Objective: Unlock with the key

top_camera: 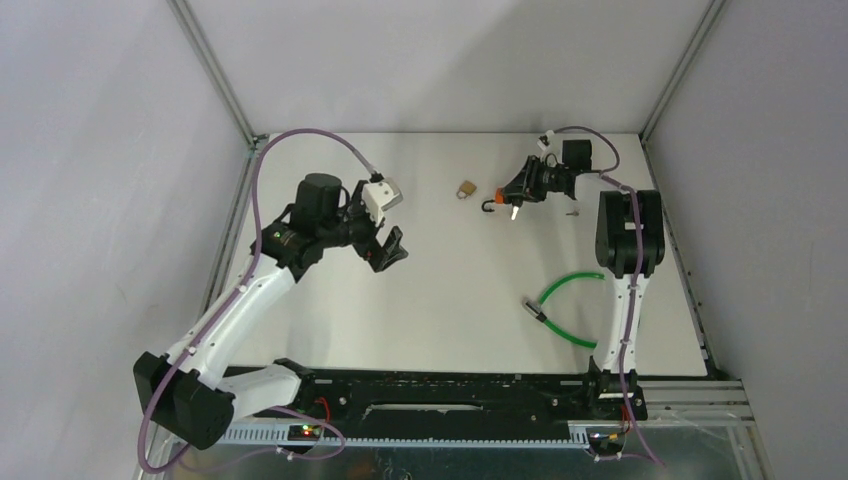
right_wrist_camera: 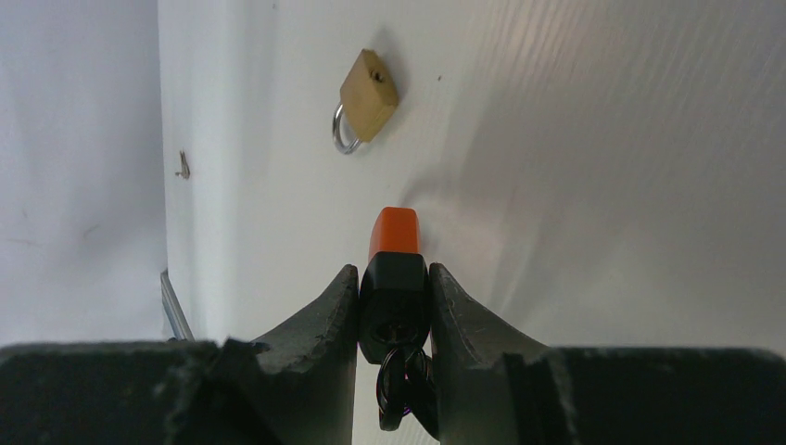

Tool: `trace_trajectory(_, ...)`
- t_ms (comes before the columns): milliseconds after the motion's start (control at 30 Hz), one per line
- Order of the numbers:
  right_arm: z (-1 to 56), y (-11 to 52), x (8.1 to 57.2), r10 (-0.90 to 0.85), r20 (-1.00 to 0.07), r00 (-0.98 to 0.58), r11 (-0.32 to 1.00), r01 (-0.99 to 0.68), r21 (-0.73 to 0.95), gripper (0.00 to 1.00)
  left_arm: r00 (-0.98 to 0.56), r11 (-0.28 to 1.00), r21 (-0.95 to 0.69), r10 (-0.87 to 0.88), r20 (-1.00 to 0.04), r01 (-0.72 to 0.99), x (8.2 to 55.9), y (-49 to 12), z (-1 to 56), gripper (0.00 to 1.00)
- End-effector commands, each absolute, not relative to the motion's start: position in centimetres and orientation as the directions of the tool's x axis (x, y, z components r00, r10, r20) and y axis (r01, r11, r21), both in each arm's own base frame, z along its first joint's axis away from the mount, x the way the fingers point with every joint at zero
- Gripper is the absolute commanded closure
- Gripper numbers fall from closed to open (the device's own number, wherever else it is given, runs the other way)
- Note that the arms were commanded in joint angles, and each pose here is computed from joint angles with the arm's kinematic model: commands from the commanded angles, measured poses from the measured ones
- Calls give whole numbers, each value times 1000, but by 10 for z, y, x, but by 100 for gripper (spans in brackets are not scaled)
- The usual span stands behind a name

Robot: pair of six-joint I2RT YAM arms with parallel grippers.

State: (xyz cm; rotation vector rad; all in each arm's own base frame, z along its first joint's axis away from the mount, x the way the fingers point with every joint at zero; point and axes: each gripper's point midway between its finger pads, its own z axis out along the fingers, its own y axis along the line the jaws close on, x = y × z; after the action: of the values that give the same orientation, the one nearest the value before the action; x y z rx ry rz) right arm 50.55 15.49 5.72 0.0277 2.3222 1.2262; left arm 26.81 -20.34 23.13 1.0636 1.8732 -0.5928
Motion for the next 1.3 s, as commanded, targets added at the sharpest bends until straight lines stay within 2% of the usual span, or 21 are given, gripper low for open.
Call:
trace_trajectory(0,74,156,527,263,-426,-866,584,-209,784,88,-225,506,39,450,-864,862,262,-199,229,0)
trace_trajectory(167,60,153,534,257,-396,-882,603,-173,778,80,-226,503,50,473,-852,863,260,-195,227,0)
trace_trajectory(367,48,150,537,251,-373,-893,613,-151,776,62,-219,505,64,481,-849,861,257,-192,231,0)
trace_trajectory(667,52,140,540,238,-393,-888,671,-142,728,46,-204,508,83,483,-852,857,253,-188,237,0)
trace_trajectory(867,62,131,536,213,-428,-878,710,-162,685,22,-196,520,104,488,-851,848,252,-183,242,0)
trace_trajectory(1000,76,126,533,184,-477,-859,738,-200,644,3,-208,578,138,491,-846,804,262,-174,243,0)
trace_trajectory(1267,119,112,523,100,-604,-791,799,-297,522,1,-245,684,202,497,-833,700,278,-152,239,0)
